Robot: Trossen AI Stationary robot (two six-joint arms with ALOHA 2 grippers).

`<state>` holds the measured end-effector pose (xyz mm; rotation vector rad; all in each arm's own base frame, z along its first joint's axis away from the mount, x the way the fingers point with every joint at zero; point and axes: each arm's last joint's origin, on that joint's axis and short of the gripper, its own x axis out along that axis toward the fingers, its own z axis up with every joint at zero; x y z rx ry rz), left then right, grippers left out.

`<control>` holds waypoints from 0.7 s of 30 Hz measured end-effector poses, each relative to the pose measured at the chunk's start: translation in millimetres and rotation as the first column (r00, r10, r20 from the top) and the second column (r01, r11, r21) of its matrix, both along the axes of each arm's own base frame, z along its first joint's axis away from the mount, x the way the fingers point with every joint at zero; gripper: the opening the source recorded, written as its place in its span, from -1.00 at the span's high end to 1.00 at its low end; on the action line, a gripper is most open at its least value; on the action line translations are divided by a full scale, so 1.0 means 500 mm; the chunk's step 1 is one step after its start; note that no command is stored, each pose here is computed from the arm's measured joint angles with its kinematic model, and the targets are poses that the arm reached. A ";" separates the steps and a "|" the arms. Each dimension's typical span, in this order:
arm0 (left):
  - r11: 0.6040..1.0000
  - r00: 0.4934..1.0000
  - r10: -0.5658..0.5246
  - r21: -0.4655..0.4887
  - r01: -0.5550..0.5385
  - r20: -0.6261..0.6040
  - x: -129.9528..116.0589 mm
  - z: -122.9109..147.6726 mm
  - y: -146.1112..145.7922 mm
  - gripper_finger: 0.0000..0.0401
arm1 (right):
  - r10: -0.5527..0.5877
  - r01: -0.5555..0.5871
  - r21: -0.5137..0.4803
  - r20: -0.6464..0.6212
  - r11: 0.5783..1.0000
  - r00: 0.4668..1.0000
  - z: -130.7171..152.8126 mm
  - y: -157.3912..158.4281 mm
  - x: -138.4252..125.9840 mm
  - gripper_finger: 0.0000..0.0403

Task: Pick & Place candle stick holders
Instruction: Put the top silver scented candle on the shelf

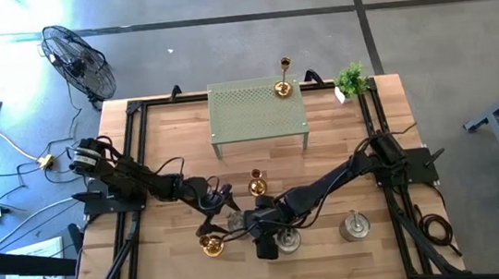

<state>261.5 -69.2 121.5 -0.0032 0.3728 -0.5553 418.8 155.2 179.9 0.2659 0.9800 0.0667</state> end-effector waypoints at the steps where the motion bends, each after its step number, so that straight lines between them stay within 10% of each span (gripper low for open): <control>1: 1.000 1.000 0.000 0.000 0.000 0.000 0.000 0.000 0.000 -0.76 | 0.003 -0.003 0.000 0.002 1.000 1.000 0.000 0.000 0.000 -0.11; 21: 1.000 1.000 0.016 -0.012 -0.016 -0.024 -0.001 -0.002 0.001 -0.76 | 0.005 -0.005 -0.009 0.007 1.000 1.000 0.000 0.000 0.001 -0.11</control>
